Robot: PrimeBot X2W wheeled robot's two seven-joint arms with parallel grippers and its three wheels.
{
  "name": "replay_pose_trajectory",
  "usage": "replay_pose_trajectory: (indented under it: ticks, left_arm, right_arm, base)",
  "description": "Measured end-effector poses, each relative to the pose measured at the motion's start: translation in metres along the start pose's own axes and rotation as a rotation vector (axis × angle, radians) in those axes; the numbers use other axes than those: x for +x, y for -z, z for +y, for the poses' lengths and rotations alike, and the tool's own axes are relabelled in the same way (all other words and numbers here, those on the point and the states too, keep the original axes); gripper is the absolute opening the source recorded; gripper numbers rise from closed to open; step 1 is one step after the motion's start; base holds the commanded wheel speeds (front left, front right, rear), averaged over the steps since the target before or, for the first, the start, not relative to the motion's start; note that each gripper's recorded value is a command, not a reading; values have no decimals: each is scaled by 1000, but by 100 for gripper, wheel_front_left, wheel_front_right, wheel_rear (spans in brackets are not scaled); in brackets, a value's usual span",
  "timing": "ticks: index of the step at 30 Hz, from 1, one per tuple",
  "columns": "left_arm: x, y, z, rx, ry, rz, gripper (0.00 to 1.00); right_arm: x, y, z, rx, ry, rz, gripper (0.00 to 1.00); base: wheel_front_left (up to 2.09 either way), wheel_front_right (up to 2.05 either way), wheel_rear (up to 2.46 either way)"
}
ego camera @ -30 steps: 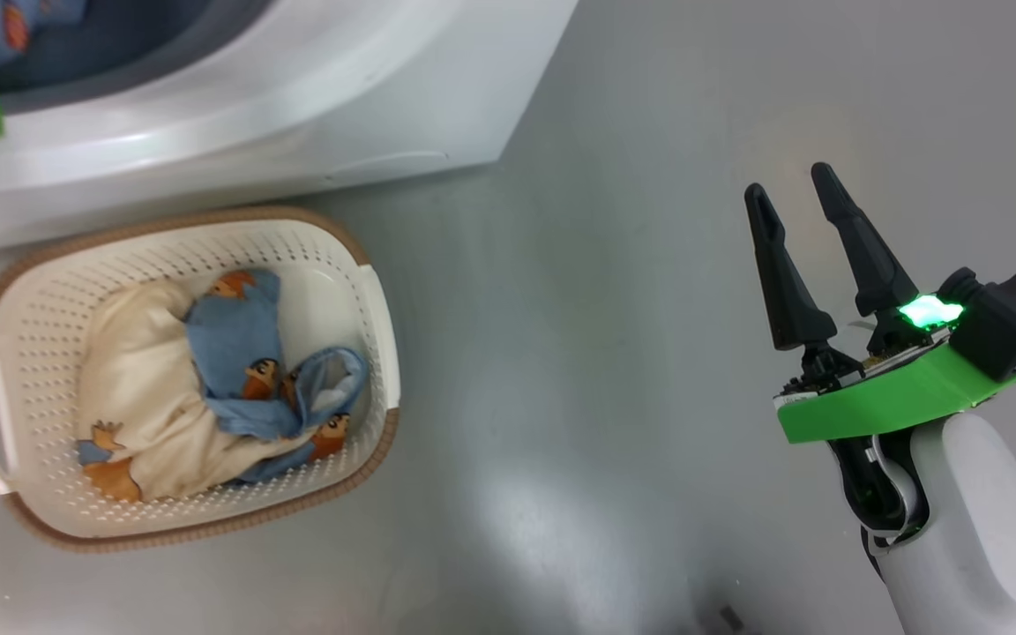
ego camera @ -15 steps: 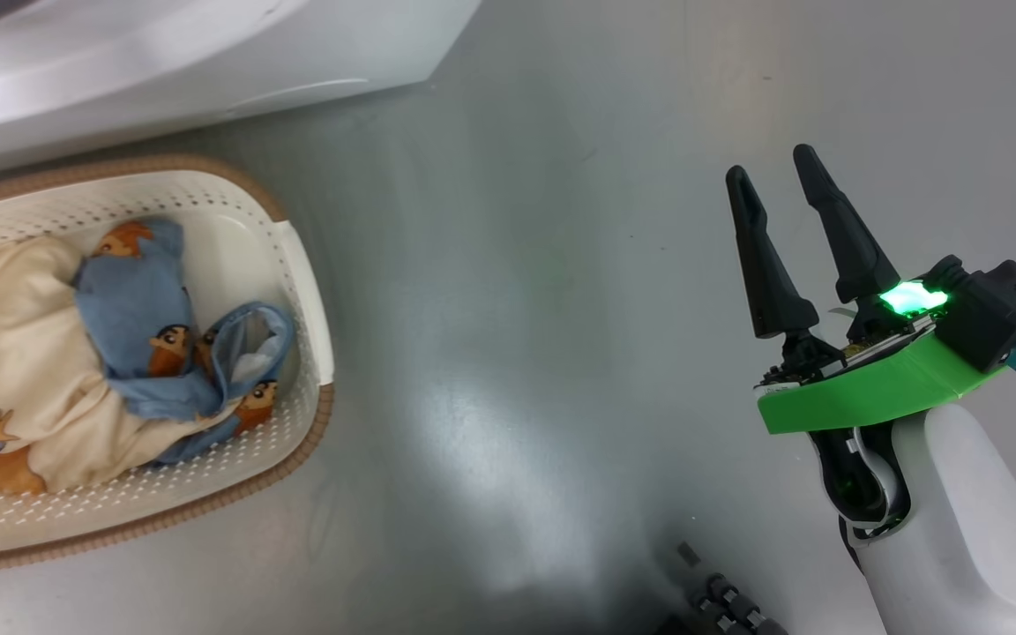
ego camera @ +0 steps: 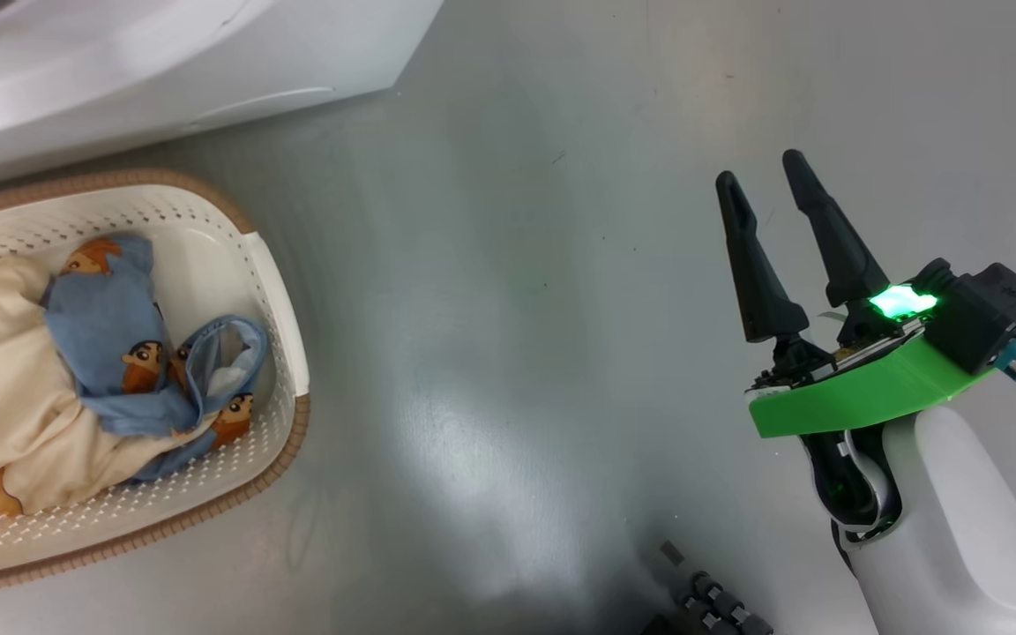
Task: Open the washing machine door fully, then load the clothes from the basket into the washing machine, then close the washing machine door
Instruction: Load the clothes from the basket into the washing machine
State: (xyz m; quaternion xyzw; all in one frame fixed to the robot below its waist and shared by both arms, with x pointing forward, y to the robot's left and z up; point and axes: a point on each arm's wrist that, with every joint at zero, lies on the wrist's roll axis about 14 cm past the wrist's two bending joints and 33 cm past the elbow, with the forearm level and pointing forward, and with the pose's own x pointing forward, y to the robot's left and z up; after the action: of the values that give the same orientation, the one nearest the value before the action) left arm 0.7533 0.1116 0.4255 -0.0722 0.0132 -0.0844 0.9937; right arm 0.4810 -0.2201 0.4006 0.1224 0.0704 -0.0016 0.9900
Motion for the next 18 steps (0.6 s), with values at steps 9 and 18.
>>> replay_pose_trajectory:
  ticks: [9,18]
  left_arm:
    - [-7,-16,-14,-3,28,-13,100]
    - [-39,-20,-27,-1,62,-12,100]
  right_arm:
    - [-1,-9,10,12,-22,-20,100]
    - [-4,-29,19,14,-46,-62,100]
  base:
    - [0,0,0]
    - [0,0,0]
